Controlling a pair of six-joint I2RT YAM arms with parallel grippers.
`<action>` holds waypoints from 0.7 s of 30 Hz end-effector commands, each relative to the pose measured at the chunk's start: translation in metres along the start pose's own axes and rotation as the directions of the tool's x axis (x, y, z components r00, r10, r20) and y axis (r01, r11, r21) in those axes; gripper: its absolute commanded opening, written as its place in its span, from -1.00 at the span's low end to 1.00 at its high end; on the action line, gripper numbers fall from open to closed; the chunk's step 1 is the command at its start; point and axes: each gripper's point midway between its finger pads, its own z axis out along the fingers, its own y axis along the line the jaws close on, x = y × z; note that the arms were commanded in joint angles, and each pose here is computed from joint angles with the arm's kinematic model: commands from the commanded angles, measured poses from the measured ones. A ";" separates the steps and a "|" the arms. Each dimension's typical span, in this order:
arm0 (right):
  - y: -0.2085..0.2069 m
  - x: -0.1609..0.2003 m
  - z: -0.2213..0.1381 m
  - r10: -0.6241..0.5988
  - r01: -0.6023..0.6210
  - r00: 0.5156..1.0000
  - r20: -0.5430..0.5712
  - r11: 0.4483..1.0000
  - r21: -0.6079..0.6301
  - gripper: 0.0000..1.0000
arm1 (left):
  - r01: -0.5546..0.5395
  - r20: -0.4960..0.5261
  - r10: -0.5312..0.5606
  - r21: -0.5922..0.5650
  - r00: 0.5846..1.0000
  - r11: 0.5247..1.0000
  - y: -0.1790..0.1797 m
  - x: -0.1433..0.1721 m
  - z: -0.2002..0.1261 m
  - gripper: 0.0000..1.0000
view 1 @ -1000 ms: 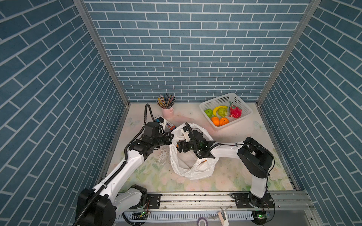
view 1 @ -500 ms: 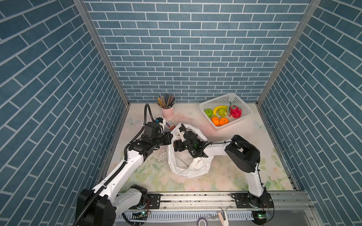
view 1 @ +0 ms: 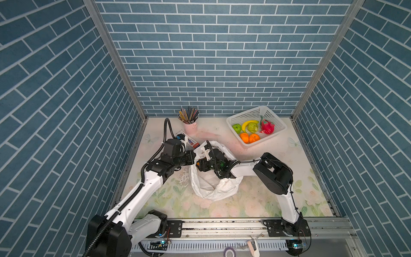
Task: Untie the knot of the plastic bag and take out the fruit
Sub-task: Pick up the fruit from the plastic bag.
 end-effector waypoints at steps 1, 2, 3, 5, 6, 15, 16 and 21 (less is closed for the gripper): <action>0.000 -0.006 -0.017 0.049 -0.049 0.999 0.016 0.999 0.003 0.34 | 0.003 -0.012 -0.003 -0.007 1.000 1.000 0.004 0.003 0.001 -0.88; 0.001 -0.006 -0.022 0.047 -0.047 0.999 0.020 0.999 0.004 0.34 | 0.002 -0.012 -0.002 -0.009 1.000 1.000 0.004 0.003 0.001 -0.88; 0.001 -0.003 -0.027 0.042 -0.042 0.999 0.021 0.999 0.004 0.34 | 0.001 -0.010 -0.001 -0.010 1.000 1.000 0.004 0.003 0.001 -0.89; 0.003 0.001 -0.037 0.030 -0.030 0.999 0.022 1.000 0.003 0.32 | 0.000 -0.008 0.000 -0.013 1.000 1.000 0.005 0.003 0.001 -0.88; 0.004 0.003 -0.041 0.025 -0.025 0.999 0.021 1.000 0.005 0.32 | 0.002 -0.007 -0.002 -0.012 1.000 1.000 0.005 0.003 0.001 -0.88; 0.012 0.024 -0.078 -0.023 0.023 1.000 0.011 1.000 0.016 0.32 | 0.013 -0.014 -0.013 0.003 1.000 1.000 0.003 0.003 0.006 -0.89; 0.014 0.027 -0.081 -0.038 0.038 0.999 0.003 0.999 0.017 0.32 | 0.014 -0.014 -0.014 0.004 1.000 1.000 0.003 0.003 0.007 -0.88; 0.030 0.034 -0.094 -0.120 0.120 0.993 -0.006 0.993 0.002 0.32 | 0.017 -0.016 -0.017 0.000 1.000 1.000 0.004 0.003 0.009 -0.88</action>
